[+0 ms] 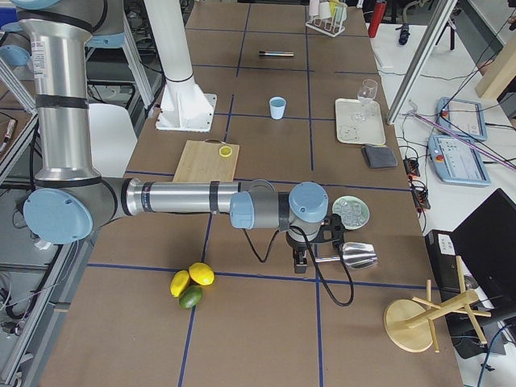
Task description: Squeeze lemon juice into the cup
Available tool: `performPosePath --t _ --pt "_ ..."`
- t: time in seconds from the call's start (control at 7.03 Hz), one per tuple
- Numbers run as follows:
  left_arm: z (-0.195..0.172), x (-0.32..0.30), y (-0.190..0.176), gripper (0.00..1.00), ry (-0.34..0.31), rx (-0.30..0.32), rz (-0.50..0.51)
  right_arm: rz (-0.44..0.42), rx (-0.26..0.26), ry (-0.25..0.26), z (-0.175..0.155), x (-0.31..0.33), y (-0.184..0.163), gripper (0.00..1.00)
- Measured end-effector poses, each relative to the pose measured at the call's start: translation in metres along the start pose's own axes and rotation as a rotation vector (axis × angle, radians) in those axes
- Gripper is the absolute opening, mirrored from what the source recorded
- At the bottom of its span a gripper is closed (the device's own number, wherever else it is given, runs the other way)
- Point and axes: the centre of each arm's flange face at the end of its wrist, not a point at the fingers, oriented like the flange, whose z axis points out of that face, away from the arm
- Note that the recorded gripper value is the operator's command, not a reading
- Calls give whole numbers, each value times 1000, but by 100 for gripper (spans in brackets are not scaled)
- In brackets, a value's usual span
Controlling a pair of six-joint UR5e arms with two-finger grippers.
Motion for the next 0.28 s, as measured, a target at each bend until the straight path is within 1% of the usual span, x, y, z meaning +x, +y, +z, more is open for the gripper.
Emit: performPosePath --t 0.28 --pt "0 0 0 100 0 1 1 -2 2 0 -1 -1 0 100"
